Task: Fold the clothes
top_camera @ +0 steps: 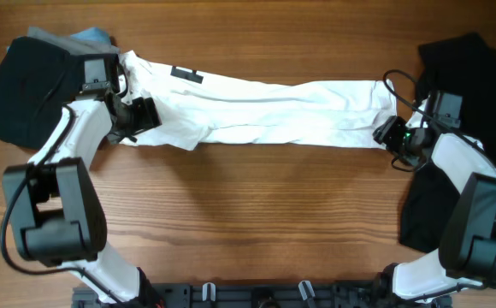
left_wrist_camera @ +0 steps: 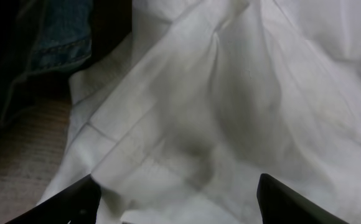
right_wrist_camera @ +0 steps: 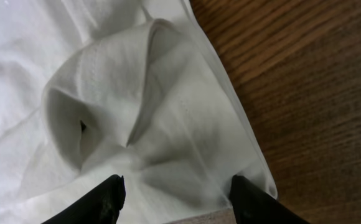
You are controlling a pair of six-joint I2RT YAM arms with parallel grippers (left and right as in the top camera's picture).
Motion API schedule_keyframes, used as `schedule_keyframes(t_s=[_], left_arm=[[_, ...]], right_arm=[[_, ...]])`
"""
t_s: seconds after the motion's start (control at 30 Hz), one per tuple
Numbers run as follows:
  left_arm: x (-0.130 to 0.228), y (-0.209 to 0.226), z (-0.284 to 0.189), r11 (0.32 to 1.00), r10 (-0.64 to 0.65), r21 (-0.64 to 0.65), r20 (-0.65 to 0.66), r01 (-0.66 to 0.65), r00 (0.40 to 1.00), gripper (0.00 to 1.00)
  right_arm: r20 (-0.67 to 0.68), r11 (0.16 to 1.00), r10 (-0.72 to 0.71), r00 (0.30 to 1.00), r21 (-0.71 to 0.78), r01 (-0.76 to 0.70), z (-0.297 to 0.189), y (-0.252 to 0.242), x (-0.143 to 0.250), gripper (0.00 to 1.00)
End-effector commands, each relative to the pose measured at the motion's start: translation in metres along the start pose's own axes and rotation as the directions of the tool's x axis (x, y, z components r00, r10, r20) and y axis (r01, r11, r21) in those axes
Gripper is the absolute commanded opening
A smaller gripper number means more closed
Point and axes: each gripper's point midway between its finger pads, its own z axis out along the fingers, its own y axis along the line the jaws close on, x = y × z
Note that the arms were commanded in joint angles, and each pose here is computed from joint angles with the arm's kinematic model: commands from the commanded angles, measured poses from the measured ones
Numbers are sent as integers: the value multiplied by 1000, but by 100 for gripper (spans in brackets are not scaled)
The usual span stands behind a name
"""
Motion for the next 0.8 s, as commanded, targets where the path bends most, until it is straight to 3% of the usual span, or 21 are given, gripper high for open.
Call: schedule_keyframes(t_s=[0.0,0.1,0.13,0.2,0.23,0.3,0.33,0.37,0.43,0.5,0.63,0.77], left_arm=[[12,8,27,1000,5,-23,-58,-6,998,82],[15,10,34,1000,3,-27,-72,-5,997,77],[15,10,34,1000,3,-27,-73,-5,997,73],[16,13,33,999,1,-39,-77,-4,997,46],[18,16,33,999,-2,-51,-81,-2,997,41],[22,21,31,998,-15,-65,-102,9,995,41],[23,23,29,998,-21,-68,-109,14,994,48],[24,24,26,997,-24,-70,-112,17,993,54],[21,22,20,998,-22,-65,-98,16,995,67],[14,16,9,999,-15,-43,-67,12,998,76],[-2,0,-19,1000,1,17,11,-1,1000,90],[-7,-9,-47,999,10,47,61,-13,998,92]], right_arm=[[-97,1000,20,995,2,-20,23,-8,23,53],[-111,1000,21,994,24,-19,23,-14,26,14],[-109,998,32,993,49,-27,20,-19,25,8],[-109,986,96,989,143,-80,6,-38,29,4],[-110,979,122,986,175,-102,0,-44,31,4],[-119,969,141,983,221,-112,-16,-52,36,4],[-117,973,117,986,213,-90,-22,-50,36,4],[-110,976,89,990,206,-65,-27,-47,34,6],[-86,983,40,995,181,-24,-37,-41,28,54],[-31,987,1,1000,159,4,-50,-33,15,79],[45,992,-87,995,96,82,-51,-18,-7,81],[32,989,-137,990,61,135,-28,-16,-11,91]])
